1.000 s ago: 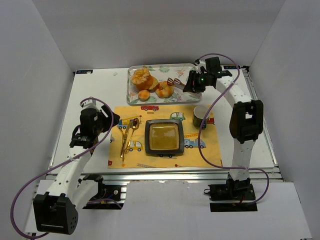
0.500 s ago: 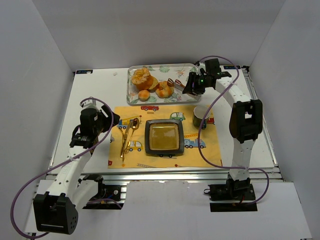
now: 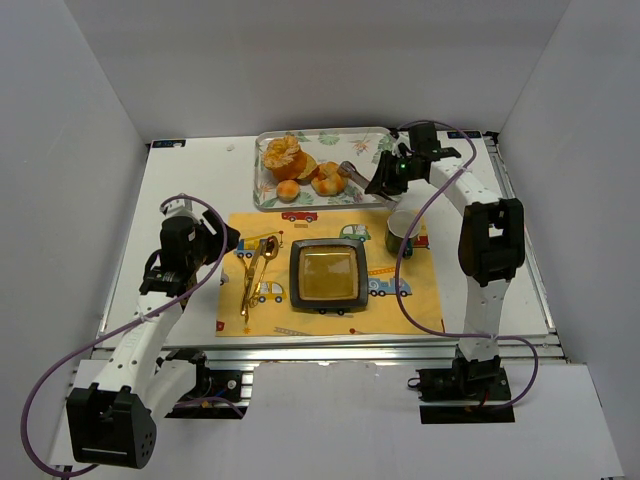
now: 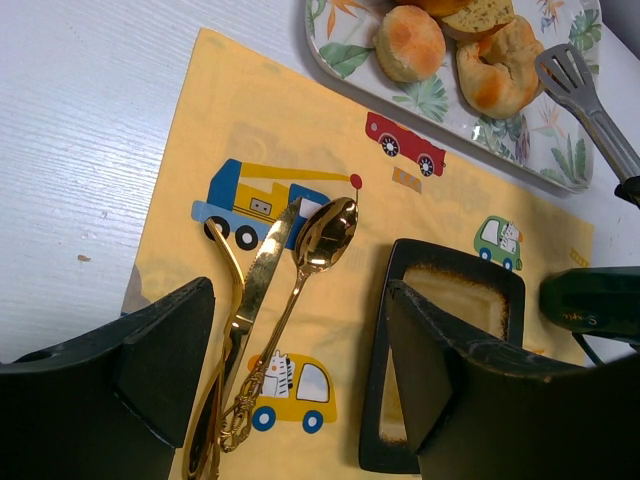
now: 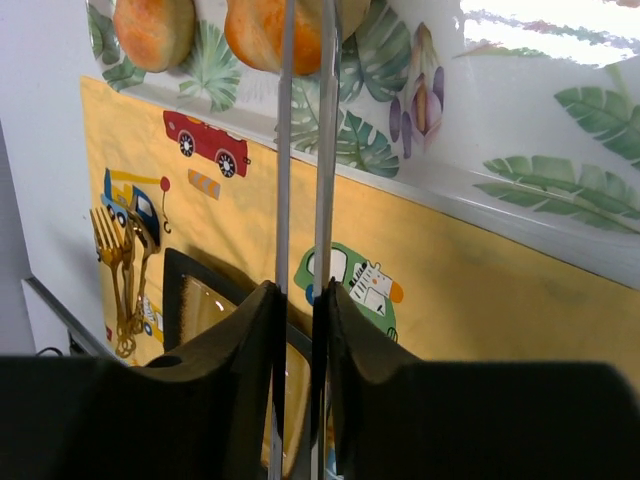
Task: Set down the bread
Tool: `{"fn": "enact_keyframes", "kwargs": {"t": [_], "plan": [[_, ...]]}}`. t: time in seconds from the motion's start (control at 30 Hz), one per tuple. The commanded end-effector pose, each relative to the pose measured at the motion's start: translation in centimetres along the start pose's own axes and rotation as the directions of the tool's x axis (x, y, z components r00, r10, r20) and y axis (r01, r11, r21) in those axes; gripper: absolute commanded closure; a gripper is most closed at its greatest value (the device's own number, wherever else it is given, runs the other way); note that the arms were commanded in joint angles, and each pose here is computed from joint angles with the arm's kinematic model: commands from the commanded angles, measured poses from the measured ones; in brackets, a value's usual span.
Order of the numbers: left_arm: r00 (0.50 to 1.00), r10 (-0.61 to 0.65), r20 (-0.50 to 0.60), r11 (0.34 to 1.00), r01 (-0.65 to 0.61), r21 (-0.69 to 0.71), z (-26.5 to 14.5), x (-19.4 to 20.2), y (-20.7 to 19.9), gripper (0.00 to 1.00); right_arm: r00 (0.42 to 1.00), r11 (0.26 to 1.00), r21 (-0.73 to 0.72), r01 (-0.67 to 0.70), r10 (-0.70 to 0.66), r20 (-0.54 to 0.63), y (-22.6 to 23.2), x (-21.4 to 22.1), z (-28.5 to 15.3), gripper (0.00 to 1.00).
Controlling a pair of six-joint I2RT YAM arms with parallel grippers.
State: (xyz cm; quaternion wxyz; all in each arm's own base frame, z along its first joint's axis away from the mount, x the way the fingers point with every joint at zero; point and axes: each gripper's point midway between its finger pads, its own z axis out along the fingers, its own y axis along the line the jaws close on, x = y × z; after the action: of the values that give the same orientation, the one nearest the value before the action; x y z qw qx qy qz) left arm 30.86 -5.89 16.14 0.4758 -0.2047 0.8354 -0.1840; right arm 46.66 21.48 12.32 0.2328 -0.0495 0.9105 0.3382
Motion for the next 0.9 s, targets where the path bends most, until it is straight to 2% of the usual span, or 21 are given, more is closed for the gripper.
{"fn": "enact_keyframes", "kwargs": {"t": [0.0,0.07,0.17,0.53,0.73,0.83,0.87], "plan": [[1.000,-0.005,0.022,1.000,0.005,-0.001,-0.2,-0.6,-0.1,0.21,1.000,0.999,-0.036,-0.011,0.011,-0.001,0.9,0.1,0.1,0.73],[0.999,-0.004,0.038,1.000,0.005,-0.024,-0.2,-0.9,0.3,0.21,1.000,0.999,-0.043,-0.018,0.018,-0.007,0.9,0.2,0.1,0.79],[0.999,-0.006,0.044,1.000,0.007,-0.025,-0.2,-1.1,0.2,0.21,1.000,0.998,-0.058,-0.018,0.018,-0.003,1.3,0.1,-0.2,1.00],[0.998,-0.008,0.058,1.000,0.008,-0.007,0.0,-1.7,-0.3,0.21,0.973,0.990,-0.080,0.112,-0.093,0.212,3.5,-6.3,-6.2,1.00],[0.998,-0.002,0.065,1.000,0.001,0.001,0.2,-2.1,-0.6,0.21,0.960,0.966,-0.132,0.223,-0.194,0.204,5.5,-4.4,-8.2,1.00],[0.998,-0.002,0.069,1.000,0.001,0.007,0.2,-2.2,-0.8,0.21,0.936,0.926,-0.178,0.332,-0.301,0.181,6.6,-1.9,-9.5,1.00],[0.997,-0.003,0.075,1.000,0.002,0.011,0.3,-2.3,-0.8,0.21,0.935,0.904,-0.244,0.351,-0.324,0.146,7.4,-0.2,-10.0,1.00]]}}
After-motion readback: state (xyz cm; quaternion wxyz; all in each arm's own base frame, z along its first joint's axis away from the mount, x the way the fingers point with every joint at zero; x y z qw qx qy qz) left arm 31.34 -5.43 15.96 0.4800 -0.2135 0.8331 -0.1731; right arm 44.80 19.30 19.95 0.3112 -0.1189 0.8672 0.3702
